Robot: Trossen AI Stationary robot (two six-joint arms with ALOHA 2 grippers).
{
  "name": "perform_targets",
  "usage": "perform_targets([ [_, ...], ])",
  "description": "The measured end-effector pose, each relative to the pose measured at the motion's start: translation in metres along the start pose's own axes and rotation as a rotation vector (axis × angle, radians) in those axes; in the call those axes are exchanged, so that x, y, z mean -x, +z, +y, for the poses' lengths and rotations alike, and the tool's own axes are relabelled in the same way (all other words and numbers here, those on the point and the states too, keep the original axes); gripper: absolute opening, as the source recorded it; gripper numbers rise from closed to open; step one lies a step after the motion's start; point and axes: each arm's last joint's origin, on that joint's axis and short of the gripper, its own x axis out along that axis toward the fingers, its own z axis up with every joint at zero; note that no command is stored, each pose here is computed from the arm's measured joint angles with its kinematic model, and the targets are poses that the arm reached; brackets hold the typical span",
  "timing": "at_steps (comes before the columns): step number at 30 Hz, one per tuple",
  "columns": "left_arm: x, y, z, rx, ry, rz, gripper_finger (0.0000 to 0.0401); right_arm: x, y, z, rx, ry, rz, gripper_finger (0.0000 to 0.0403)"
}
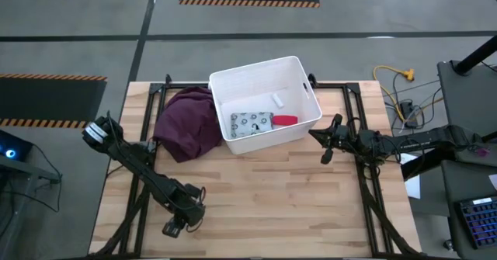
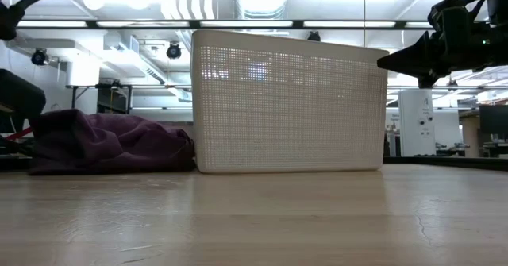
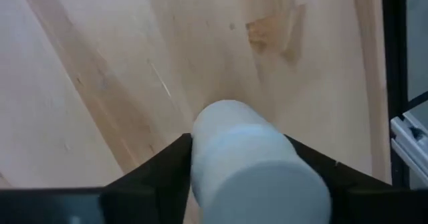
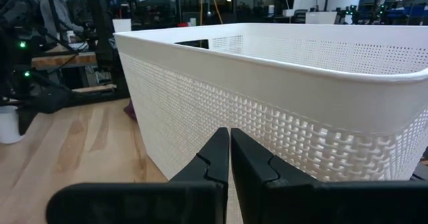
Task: Pick & place medical supplies in basket/bin
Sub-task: Put the white pill bottle into the white bin
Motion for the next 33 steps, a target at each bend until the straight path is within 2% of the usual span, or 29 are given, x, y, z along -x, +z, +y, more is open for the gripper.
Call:
perform_targets([
  [4, 0.005, 0.006, -0.004, -0.007, -0.010, -0.022, 0.0157, 0.000, 0.000, 0.000, 0.003, 0.000, 0.000, 0.0009],
  [7, 0.015, 0.016, -0.008, -0.008, -0.001, -0.058, 0.0156, 0.000, 0.000, 0.000, 0.002, 0.000, 0.000, 0.0009],
  [9, 0.028, 0.025, -0.010, 0.001, 0.069, -0.097, 0.0156, 0.000, 0.000, 0.000, 0.002, 0.000, 0.000, 0.0009],
  [12, 0.052, 0.037, -0.009, 0.011, 0.236, -0.145, 0.0156, 0.000, 0.000, 0.000, 0.000, 0.000, 0.000, 0.0009],
  [16, 0.095, 0.060, 0.003, 0.000, 0.421, -0.237, 0.0157, 0.000, 0.000, 0.000, -0.049, 0.000, 0.000, 0.0009],
  [19, 0.133, 0.081, 0.022, 0.054, 0.517, -0.353, 0.0157, 0.000, 0.000, 0.000, -0.058, 0.000, 0.000, 0.0009],
  [23, 0.193, 0.099, 0.063, 0.181, 0.634, -0.520, 0.0158, 0.000, 0.000, 0.000, -0.057, 0.000, 0.002, 0.0009],
  [28, 0.261, 0.101, 0.122, 0.407, 0.761, -0.701, 0.0158, 0.000, -0.004, 0.000, -0.042, -0.002, 0.043, 0.0009],
  [33, 0.295, 0.091, 0.176, 0.470, 0.879, -0.696, 0.0159, 0.000, -0.010, -0.001, -0.043, 0.000, 0.095, 0.0009],
])
